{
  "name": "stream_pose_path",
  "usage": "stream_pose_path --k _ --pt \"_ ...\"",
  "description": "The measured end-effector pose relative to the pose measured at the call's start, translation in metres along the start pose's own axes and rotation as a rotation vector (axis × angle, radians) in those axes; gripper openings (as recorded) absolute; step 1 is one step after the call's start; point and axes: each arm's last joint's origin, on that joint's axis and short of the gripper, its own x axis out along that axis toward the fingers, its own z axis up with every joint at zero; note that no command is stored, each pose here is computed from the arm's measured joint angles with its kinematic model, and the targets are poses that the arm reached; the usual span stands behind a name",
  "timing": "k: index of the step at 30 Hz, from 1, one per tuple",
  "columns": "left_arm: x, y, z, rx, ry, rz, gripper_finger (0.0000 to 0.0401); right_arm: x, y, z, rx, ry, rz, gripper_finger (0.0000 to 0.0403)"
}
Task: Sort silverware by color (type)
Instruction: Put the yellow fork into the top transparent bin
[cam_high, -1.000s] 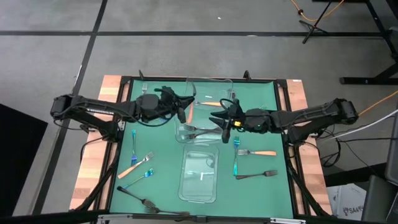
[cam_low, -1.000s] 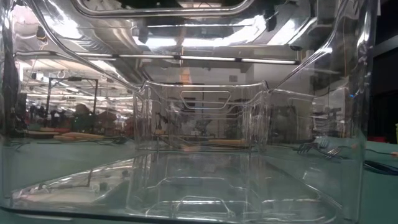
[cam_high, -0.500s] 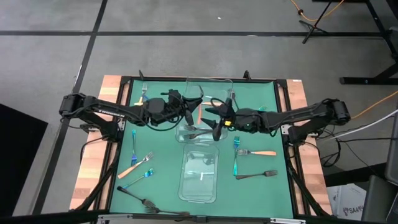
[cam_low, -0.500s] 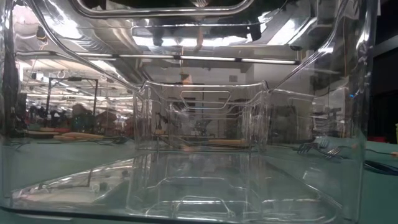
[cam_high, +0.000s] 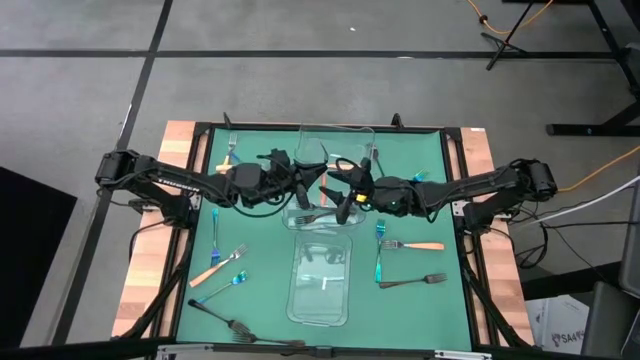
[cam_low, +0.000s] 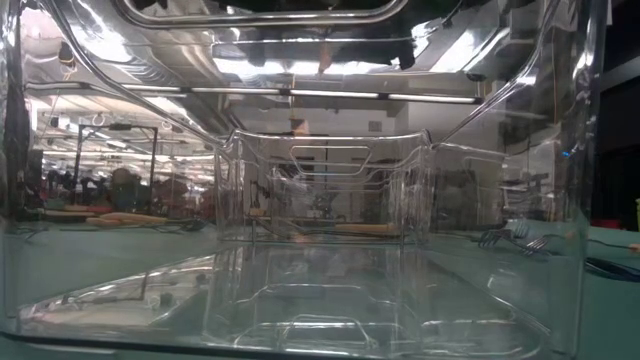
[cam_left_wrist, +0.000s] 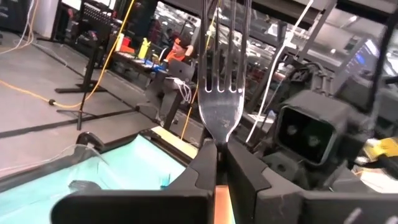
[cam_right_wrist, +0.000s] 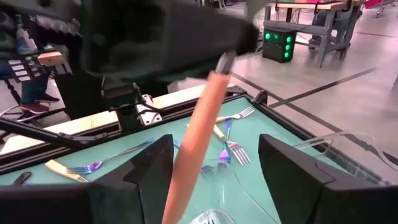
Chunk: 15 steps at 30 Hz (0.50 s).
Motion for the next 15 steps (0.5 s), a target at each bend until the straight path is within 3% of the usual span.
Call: stream_pose_path --k 15 --pt "-0.0010 -0.0024 0.0011 -0.004 -0.016 -0.008 0.0012 0.0084 0.0031 -0.0086 0.003 0.004 0.015 0.0209"
